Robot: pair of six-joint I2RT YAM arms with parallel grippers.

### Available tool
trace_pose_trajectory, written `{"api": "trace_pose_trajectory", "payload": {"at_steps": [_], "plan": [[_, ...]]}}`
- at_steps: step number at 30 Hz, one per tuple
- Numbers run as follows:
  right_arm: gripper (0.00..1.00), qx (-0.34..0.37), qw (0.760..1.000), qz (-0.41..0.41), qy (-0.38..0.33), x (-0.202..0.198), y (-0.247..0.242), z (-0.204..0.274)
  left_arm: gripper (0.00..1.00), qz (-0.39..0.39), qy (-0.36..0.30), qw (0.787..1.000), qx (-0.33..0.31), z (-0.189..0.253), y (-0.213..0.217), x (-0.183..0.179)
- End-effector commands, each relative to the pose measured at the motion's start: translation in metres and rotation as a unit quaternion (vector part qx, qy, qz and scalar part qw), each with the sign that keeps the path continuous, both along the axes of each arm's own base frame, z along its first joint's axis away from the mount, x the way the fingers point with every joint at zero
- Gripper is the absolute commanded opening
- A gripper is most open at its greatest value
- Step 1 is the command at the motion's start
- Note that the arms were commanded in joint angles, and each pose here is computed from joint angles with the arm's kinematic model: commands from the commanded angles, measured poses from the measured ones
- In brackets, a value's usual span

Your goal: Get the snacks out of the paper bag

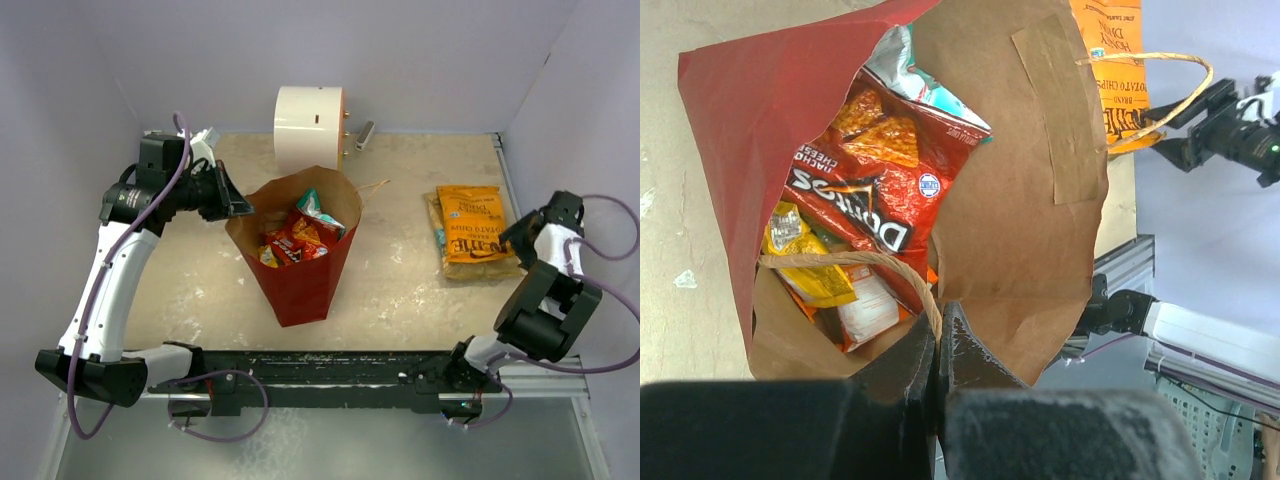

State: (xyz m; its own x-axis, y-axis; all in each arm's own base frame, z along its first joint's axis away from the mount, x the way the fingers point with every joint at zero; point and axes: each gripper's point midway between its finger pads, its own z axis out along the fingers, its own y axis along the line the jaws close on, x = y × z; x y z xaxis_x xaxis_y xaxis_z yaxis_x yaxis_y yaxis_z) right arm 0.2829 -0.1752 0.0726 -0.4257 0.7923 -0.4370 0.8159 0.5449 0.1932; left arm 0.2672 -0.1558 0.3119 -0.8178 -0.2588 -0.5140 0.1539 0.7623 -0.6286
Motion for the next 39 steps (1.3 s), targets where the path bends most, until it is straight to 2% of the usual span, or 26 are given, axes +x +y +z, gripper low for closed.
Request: {"api": "trace_pose_trajectory", "payload": {"at_steps": [1, 6, 9, 13, 17, 21, 25, 30, 33, 36, 39], "plan": [[0.73, -0.109, 0.993, 0.046, -0.012, 0.022, 0.003, 0.069, 0.00, 0.009, -0.027, 1.000, -0.006, 0.018, 0.001, 0.003], [0.79, -0.133, 0.984, 0.107, -0.056, 0.044, 0.038, 0.119, 0.00, 0.026, -0.023, 0.999, -0.009, 0.018, 0.003, 0.000], [0.82, -0.080, 0.967, 0.201, -0.137, 0.070, 0.097, 0.148, 0.04, 0.041, -0.021, 0.999, -0.015, 0.017, 0.005, 0.000], [0.86, 0.036, 0.909, 0.338, -0.240, 0.083, 0.198, 0.190, 0.09, 0.058, -0.025, 0.998, -0.026, 0.019, 0.006, 0.001], [0.88, 0.166, 0.836, 0.437, -0.287, 0.070, 0.282, 0.217, 0.13, 0.074, -0.030, 0.996, -0.029, 0.017, 0.008, 0.003], [0.91, 0.215, 0.790, 0.484, -0.309, 0.049, 0.320, 0.240, 0.20, 0.096, -0.029, 0.995, -0.017, 0.012, 0.016, 0.003], [0.92, 0.269, 0.757, 0.513, -0.304, 0.030, 0.354, 0.247, 0.21, 0.113, -0.020, 0.993, -0.014, 0.005, 0.020, 0.003], [0.92, 0.294, 0.746, 0.514, -0.305, 0.029, 0.375, 0.244, 0.24, 0.123, -0.019, 0.992, -0.016, 0.005, 0.021, 0.004], [0.89, 0.302, 0.752, 0.504, -0.300, 0.038, 0.381, 0.238, 0.24, 0.132, -0.018, 0.991, -0.012, 0.003, 0.023, 0.007], [0.73, 0.319, 0.749, 0.500, -0.294, 0.045, 0.390, 0.233, 0.19, 0.138, -0.018, 0.990, -0.009, 0.003, 0.024, 0.012], [0.63, 0.313, 0.751, 0.504, -0.292, 0.049, 0.394, 0.233, 0.11, 0.143, -0.018, 0.990, -0.010, 0.005, 0.024, 0.019]]}}
